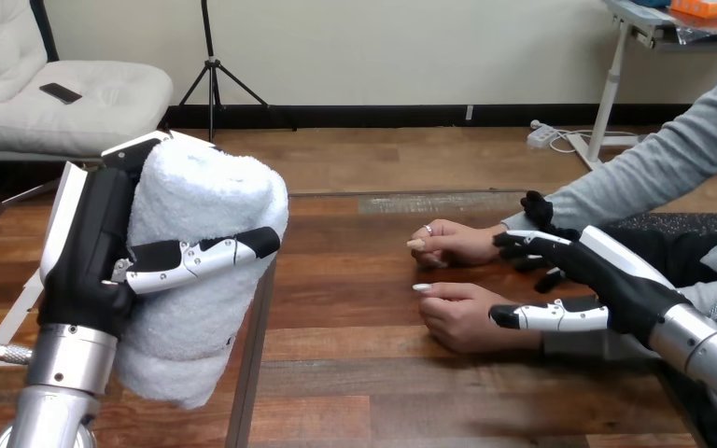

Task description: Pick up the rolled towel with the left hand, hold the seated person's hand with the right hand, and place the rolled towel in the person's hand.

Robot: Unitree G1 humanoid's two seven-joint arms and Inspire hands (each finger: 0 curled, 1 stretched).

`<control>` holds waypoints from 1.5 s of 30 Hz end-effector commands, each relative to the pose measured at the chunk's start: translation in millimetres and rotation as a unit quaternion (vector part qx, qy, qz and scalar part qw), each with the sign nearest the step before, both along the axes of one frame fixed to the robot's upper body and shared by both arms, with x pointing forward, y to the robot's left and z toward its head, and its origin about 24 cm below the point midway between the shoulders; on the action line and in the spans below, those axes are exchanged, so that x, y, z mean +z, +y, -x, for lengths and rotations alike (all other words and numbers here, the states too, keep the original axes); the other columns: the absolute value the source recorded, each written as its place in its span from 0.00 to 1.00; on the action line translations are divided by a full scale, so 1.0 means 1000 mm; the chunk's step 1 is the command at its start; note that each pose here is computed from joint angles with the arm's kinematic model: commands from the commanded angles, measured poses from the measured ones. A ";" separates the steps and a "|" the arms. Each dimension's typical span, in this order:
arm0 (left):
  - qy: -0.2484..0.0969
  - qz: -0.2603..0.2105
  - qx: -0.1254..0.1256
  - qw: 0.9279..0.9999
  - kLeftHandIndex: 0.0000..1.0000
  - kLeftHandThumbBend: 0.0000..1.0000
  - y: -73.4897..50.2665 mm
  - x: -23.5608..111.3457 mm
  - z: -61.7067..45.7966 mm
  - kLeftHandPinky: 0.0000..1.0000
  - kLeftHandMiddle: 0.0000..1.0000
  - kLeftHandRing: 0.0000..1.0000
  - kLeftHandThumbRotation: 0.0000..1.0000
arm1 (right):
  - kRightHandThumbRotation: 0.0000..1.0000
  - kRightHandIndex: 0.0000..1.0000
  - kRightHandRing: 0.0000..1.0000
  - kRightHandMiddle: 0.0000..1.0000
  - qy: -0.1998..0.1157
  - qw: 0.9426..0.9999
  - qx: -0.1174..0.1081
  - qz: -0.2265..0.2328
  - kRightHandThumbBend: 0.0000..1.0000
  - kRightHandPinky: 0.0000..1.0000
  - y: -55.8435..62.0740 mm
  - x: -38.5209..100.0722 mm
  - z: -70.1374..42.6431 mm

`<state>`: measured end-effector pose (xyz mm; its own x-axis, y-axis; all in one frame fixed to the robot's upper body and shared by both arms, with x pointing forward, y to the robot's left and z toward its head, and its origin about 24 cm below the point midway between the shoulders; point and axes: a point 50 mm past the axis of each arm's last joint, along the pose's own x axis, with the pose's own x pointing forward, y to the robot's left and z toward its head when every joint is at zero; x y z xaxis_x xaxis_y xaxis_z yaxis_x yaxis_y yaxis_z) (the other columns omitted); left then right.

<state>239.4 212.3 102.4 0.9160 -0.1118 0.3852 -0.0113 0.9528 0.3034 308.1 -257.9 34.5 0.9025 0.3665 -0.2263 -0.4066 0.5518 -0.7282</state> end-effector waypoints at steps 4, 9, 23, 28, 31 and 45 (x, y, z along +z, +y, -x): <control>-0.043 0.004 -0.002 0.999 0.40 0.61 -0.004 0.018 -0.006 0.25 0.36 0.29 0.00 | 0.55 0.88 0.83 0.87 -0.052 0.998 0.008 0.036 0.84 0.71 -0.003 0.039 -0.025; -0.042 0.006 -0.001 0.999 0.40 0.61 -0.003 0.017 -0.006 0.25 0.35 0.29 0.00 | 0.54 0.88 0.83 0.87 -0.047 0.998 0.009 0.051 0.84 0.70 -0.005 0.039 -0.026; -0.041 -0.002 0.002 0.999 0.40 0.60 -0.002 0.016 -0.005 0.26 0.36 0.30 0.00 | 0.53 0.87 0.81 0.85 -0.038 0.995 0.010 0.087 0.88 0.69 -0.010 0.041 -0.028; -0.042 -0.006 0.000 0.999 0.40 0.61 -0.002 0.016 -0.005 0.25 0.36 0.30 0.00 | 0.53 0.87 0.81 0.85 -0.030 0.995 0.007 0.098 0.90 0.68 -0.012 0.041 -0.029; -0.041 -0.006 -0.002 0.999 0.40 0.61 -0.002 0.016 -0.005 0.25 0.36 0.29 0.00 | 0.51 0.87 0.80 0.86 -0.024 0.995 0.004 0.101 0.92 0.68 -0.013 0.041 -0.030; -0.040 -0.009 -0.002 0.999 0.40 0.61 -0.002 0.015 -0.005 0.25 0.36 0.30 0.00 | 0.39 0.87 0.81 0.87 -0.015 0.991 0.002 0.132 0.99 0.67 -0.017 0.046 -0.033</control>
<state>239.1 212.1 101.7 0.9174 -0.1136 0.3813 -0.0126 0.9496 0.3131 321.0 -272.8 44.6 0.8774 0.3127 -0.3638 -0.4663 0.3779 -0.7998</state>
